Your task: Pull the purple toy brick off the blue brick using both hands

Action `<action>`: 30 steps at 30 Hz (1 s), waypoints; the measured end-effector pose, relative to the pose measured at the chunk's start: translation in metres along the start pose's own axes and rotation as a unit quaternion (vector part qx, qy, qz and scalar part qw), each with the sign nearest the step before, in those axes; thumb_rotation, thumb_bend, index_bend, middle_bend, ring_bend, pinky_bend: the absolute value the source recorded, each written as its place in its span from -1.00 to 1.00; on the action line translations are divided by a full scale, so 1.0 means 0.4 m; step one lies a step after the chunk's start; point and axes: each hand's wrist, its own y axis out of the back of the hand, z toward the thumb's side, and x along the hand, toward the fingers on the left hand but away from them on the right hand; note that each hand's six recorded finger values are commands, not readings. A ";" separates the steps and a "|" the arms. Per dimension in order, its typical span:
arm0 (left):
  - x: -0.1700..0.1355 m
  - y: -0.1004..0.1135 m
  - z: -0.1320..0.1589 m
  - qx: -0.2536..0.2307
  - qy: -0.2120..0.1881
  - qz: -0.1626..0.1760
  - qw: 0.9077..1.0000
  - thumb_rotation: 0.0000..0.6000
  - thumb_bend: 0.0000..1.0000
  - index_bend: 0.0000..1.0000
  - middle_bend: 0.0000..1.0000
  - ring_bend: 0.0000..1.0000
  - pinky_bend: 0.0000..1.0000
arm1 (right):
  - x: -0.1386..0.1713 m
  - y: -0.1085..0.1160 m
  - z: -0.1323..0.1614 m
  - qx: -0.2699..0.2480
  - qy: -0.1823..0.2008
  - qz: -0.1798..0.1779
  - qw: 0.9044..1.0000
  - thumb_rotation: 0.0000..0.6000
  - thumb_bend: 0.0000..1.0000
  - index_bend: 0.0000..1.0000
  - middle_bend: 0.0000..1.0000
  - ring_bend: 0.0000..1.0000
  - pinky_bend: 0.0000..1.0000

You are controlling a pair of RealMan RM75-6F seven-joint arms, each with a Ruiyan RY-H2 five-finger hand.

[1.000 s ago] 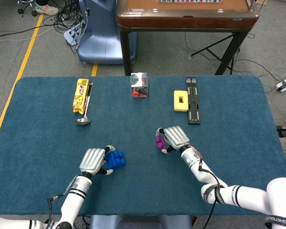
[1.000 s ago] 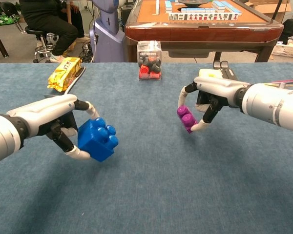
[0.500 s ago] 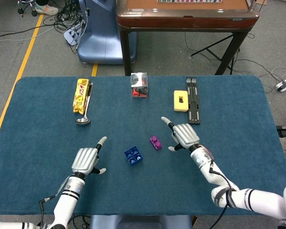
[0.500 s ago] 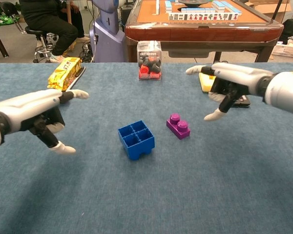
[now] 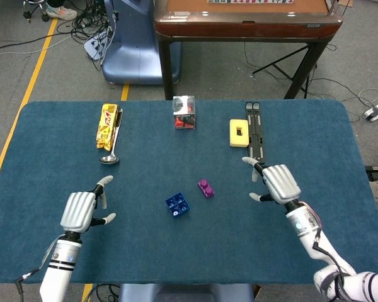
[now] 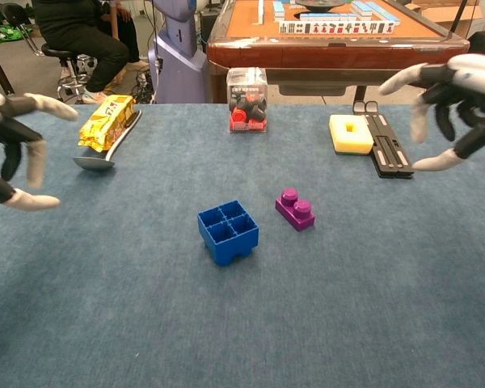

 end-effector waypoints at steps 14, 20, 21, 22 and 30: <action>-0.096 0.149 -0.270 0.157 0.010 0.080 0.984 1.00 -1.00 -0.59 -0.17 -0.15 0.22 | 0.252 0.038 -0.167 -0.014 -0.053 -0.016 0.998 1.00 -1.00 -0.58 -0.33 -0.41 -0.04; -0.165 0.150 -0.348 0.161 0.024 0.060 0.985 1.00 -1.00 -0.57 -0.17 -0.15 0.22 | 0.332 0.057 -0.203 -0.001 -0.082 -0.026 0.996 1.00 -1.00 -0.58 -0.33 -0.41 -0.05; -0.180 0.150 -0.362 0.159 0.027 0.055 0.985 1.00 -1.00 -0.57 -0.17 -0.15 0.22 | 0.346 0.062 -0.208 0.000 -0.087 -0.030 0.996 1.00 -1.00 -0.58 -0.33 -0.41 -0.06; -0.192 0.150 -0.373 0.160 0.030 0.052 0.985 1.00 -1.00 -0.57 -0.17 -0.15 0.22 | 0.355 0.065 -0.211 0.000 -0.091 -0.033 0.995 1.00 -1.00 -0.58 -0.33 -0.41 -0.06; -0.244 0.149 -0.416 0.157 0.047 0.045 0.985 1.00 -1.00 -0.56 -0.17 -0.15 0.22 | 0.409 0.082 -0.234 0.001 -0.116 -0.048 0.992 1.00 -1.00 -0.57 -0.33 -0.41 -0.06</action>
